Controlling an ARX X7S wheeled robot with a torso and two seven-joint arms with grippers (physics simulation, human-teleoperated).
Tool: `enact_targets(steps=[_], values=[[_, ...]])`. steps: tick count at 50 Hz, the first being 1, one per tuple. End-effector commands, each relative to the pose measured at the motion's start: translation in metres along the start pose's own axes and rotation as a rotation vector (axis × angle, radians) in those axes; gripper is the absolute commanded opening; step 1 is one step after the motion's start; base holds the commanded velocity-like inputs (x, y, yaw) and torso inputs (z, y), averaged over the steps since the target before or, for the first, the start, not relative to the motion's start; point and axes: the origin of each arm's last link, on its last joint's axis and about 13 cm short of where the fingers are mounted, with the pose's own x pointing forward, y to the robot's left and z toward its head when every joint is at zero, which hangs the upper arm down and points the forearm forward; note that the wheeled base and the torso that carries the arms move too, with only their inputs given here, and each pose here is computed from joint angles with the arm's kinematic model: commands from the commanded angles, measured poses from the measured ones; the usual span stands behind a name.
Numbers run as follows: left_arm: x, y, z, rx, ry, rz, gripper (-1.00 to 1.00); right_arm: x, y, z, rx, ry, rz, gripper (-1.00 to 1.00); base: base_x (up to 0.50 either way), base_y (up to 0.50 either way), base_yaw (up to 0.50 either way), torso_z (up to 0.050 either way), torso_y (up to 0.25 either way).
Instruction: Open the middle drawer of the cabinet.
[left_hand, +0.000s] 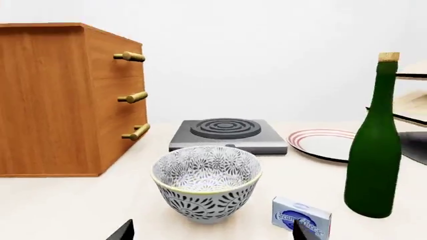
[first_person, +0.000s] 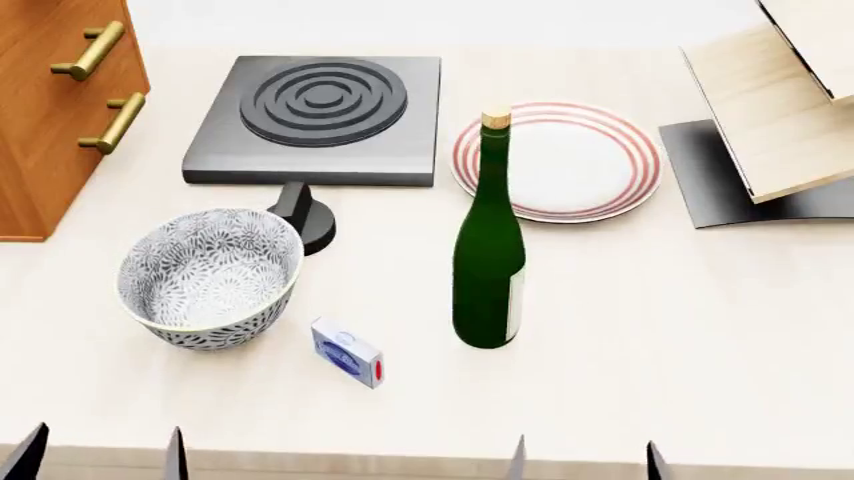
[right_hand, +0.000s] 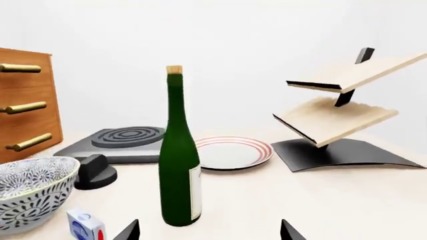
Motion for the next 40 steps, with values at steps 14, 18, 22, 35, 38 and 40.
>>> enact_targets(steps=[14,18,22,35,38,40], values=[[-0.037,-0.001,0.07,-0.009,-0.257,-0.017,1.0,-0.041,-0.001,0.075,0.017,-0.282,0.027,1.0,0.0,0.0,0.0,0.0,0.0],[-0.041,-0.002,0.075,-0.003,-0.279,-0.018,1.0,-0.045,-0.001,0.081,0.015,-0.306,0.027,1.0,0.0,0.0,0.0,0.0,0.0],[-0.044,-0.002,0.078,0.001,-0.297,-0.019,1.0,-0.048,0.0,0.085,0.013,-0.324,0.031,1.0,0.0,0.0,0.0,0.0,0.0],[-0.047,-0.002,0.081,0.009,-0.313,-0.012,1.0,-0.053,0.001,0.091,0.007,-0.339,0.033,1.0,0.0,0.0,0.0,0.0,0.0],[-0.047,-0.002,0.081,0.009,-0.311,-0.01,1.0,-0.053,0.001,0.092,0.008,-0.326,0.03,1.0,0.0,0.0,0.0,0.0,0.0],[-0.047,-0.002,0.082,0.008,-0.31,-0.01,1.0,-0.052,0.002,0.092,0.007,-0.312,0.028,1.0,0.06,0.0,0.0,0.0,0.0]])
